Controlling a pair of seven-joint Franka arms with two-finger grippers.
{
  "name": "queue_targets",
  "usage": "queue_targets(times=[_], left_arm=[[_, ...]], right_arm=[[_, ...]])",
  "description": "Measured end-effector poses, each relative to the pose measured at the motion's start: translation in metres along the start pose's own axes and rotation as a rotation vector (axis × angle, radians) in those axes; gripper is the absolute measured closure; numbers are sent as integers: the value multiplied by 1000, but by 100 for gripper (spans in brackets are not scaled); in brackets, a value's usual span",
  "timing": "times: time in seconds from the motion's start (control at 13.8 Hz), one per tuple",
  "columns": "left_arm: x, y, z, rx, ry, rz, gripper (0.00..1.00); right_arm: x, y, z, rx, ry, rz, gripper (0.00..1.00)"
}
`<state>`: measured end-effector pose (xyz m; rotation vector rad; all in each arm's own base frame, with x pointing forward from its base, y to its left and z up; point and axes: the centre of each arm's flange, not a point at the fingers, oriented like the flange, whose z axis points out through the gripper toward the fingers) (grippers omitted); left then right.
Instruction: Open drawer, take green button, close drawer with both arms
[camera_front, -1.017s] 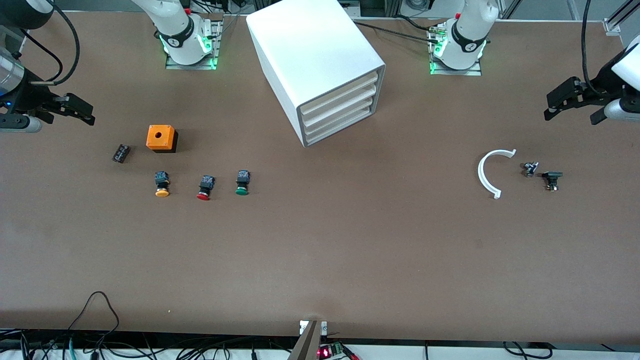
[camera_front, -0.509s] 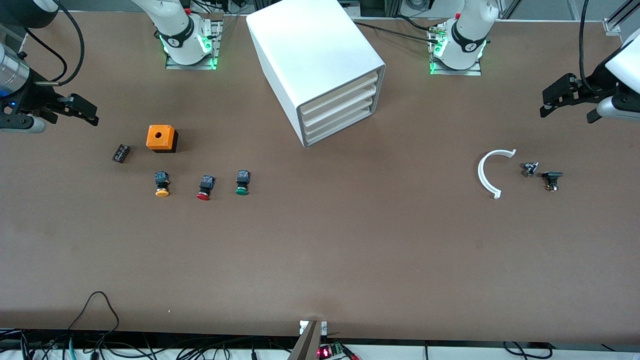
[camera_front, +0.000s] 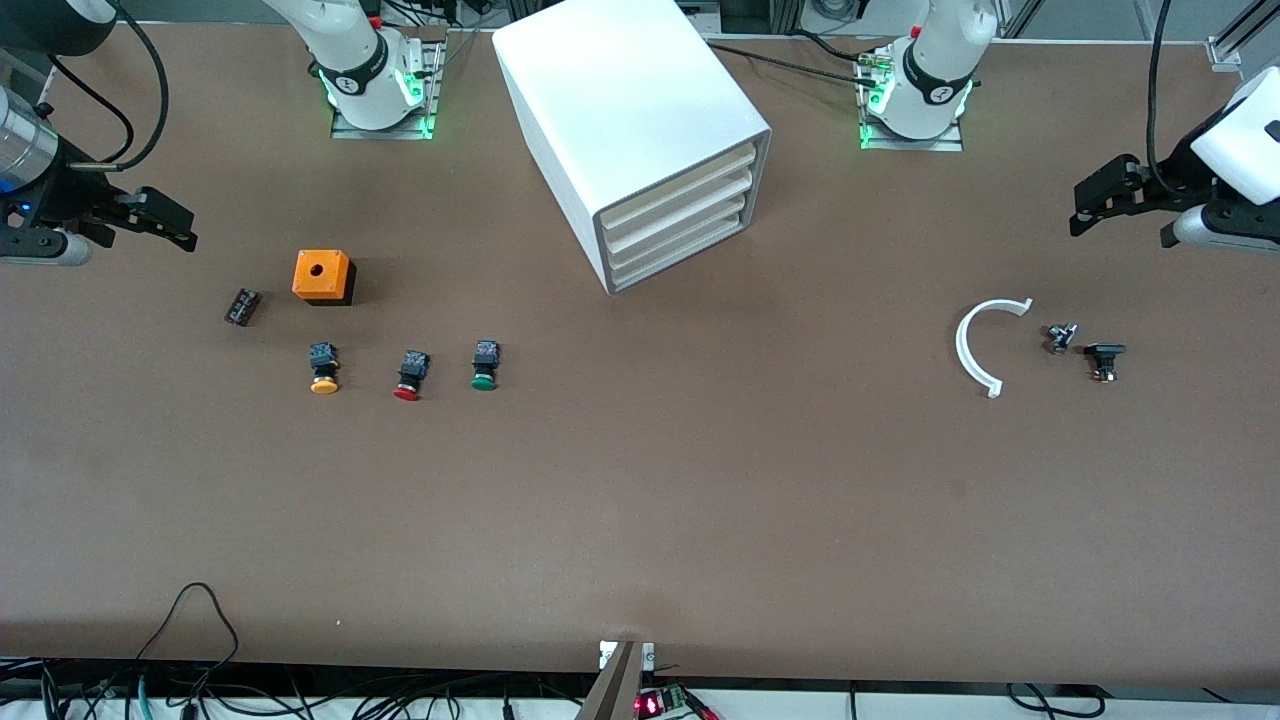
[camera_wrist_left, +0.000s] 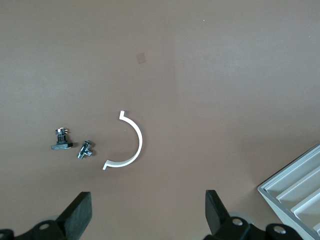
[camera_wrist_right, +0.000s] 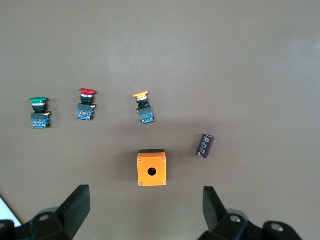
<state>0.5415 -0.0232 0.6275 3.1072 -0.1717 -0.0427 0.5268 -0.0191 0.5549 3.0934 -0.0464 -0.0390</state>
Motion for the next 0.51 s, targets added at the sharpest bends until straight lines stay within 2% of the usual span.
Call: queue_targets(times=[0.51], left_arm=[[-1,-1,1,-1,-8,-1,0]], right_arm=[[0,0,0,0,1,0,0]])
